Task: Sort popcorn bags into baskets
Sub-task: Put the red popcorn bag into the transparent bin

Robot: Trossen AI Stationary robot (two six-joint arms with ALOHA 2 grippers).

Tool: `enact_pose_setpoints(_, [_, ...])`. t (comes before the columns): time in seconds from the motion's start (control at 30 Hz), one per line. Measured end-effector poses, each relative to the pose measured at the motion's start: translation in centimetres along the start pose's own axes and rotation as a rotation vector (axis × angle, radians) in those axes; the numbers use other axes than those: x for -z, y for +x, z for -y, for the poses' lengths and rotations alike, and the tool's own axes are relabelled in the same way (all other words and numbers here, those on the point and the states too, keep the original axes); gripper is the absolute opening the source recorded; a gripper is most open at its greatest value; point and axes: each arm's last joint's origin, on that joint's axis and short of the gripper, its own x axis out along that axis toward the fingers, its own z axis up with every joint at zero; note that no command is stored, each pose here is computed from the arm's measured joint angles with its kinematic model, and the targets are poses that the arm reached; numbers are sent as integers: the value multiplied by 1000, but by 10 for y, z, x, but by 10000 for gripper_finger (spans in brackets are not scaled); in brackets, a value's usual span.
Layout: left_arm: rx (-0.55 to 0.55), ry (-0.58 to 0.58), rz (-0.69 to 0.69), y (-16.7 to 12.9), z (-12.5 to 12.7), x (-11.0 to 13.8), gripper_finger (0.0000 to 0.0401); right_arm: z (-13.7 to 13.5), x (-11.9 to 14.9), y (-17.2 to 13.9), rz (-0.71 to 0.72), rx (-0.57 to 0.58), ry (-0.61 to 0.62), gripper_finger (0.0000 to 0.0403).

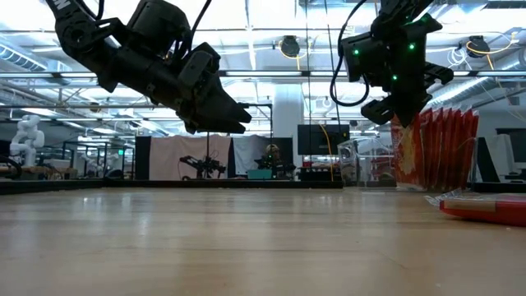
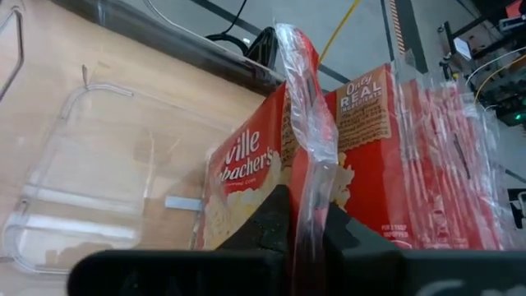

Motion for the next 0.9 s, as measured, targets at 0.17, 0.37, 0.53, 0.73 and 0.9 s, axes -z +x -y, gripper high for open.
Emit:
enact_pose_setpoints(0.17, [0,0,0,0,0,0,246,1,0,1,-5,8,-22,50])
enact_pose_setpoints(0.37, [0,0,0,0,0,0,246,5,-2,5,-3,47,-30,96])
enact_pose_setpoints(0.53, [0,4,0,0,0,0,246,9,-2,5,21,90,-64,121])
enact_pose_setpoints(0.73, [0,7,0,0,0,0,246,14,-1,4,32,134,-110,131])
enact_pose_setpoints(0.9, [0,7,0,0,0,0,246,17,0,4,30,157,-140,131])
